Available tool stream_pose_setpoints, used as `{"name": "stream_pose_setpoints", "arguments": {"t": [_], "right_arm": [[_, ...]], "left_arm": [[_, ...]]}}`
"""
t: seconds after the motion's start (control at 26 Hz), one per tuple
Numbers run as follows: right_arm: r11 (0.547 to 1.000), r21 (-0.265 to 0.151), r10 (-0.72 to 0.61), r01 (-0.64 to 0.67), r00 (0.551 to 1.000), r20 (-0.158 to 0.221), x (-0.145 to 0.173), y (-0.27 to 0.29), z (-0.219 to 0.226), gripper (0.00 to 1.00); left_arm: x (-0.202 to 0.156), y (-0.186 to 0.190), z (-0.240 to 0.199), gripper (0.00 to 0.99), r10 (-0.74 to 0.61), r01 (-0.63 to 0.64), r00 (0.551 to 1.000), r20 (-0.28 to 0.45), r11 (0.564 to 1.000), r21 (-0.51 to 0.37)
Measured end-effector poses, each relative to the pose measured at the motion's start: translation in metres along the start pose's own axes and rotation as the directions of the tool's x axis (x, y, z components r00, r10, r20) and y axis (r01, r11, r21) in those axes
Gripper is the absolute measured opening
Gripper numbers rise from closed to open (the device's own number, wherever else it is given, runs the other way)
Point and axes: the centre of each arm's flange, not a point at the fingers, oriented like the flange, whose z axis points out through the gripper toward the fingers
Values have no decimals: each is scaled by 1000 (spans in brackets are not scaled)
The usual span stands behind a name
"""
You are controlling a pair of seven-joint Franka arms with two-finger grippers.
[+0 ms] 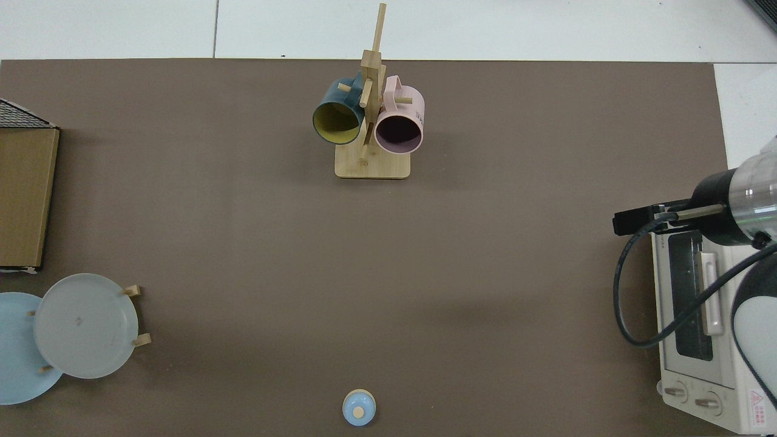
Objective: Put markers into pen holder
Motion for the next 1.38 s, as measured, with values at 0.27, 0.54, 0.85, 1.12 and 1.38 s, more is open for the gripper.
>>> {"name": "stream_pose_setpoints", "arguments": {"t": [0.27,0.54,0.85,1.12,1.38], "right_arm": [[998,1,-69,69,997,40,-7,5,0,996],[997,-2,-78,79,996,41,-9,28,-1,996],[997,-2,-78,78,996,41,-9,36,-2,996],[998,-2,-68,68,997,40,-9,41,-2,996],[998,-2,-68,68,997,40,-9,41,-2,996]], "left_arm": [[5,-24,17,181,45,-44,998,40,999,-14],[3,-33,14,181,82,-83,994,69,996,13],[4,-37,17,181,124,-126,989,76,992,30],[12,-38,28,181,154,-155,986,69,988,9],[19,-42,40,181,179,-180,981,81,984,6]]}}
